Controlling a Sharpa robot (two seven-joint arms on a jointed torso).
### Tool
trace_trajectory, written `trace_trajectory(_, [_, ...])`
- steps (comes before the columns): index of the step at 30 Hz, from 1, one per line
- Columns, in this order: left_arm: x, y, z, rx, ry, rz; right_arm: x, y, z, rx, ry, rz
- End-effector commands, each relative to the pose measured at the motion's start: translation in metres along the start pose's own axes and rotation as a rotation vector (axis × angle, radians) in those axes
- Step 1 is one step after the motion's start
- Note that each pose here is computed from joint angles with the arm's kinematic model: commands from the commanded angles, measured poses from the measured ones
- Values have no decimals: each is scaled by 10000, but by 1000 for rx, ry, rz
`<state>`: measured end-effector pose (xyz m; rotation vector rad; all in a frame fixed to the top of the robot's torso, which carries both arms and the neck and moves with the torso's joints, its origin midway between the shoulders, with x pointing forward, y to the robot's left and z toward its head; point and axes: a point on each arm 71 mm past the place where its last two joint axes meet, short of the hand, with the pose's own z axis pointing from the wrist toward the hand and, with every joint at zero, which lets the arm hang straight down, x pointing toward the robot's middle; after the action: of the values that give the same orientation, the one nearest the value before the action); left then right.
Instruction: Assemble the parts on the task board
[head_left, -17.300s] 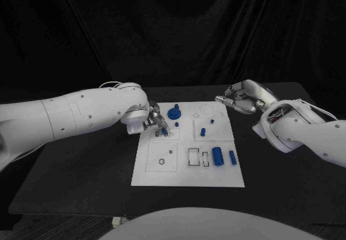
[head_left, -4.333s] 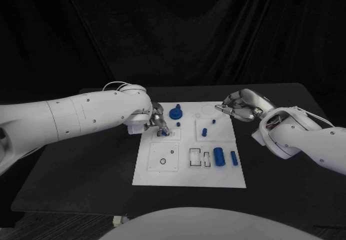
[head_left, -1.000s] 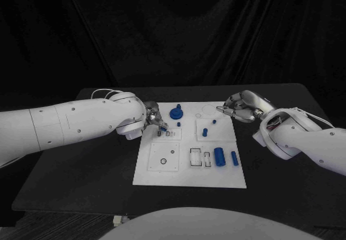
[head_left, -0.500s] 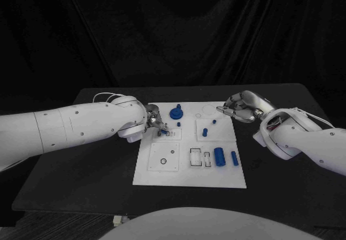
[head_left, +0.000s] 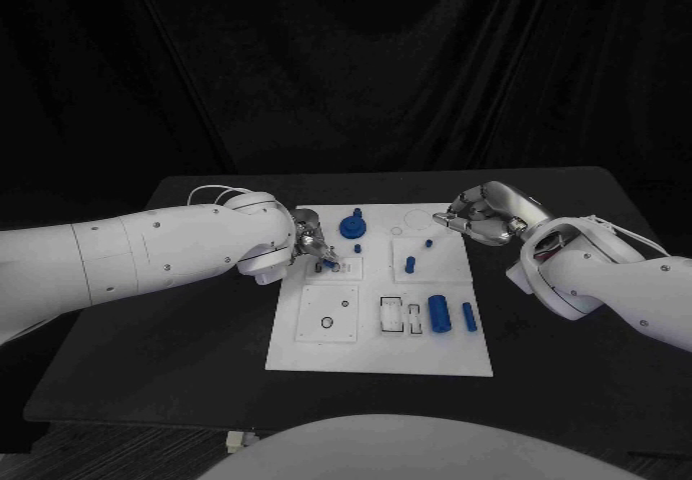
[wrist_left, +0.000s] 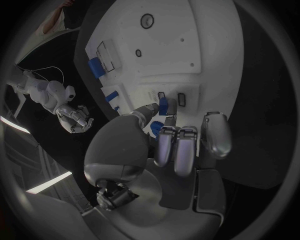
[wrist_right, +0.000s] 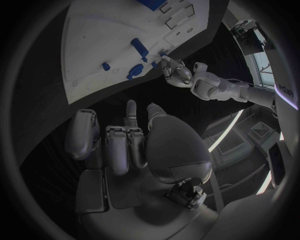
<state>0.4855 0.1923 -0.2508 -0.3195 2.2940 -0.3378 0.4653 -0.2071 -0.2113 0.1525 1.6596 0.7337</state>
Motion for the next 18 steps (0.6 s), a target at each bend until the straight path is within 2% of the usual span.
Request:
trace_trajectory(1, [22,-25,3,17,16,10,9,-8,-7,11,2,-3])
trace_trajectory(18, [59,-50,37,12,49,32,14,-6,-5,11,5,-3])
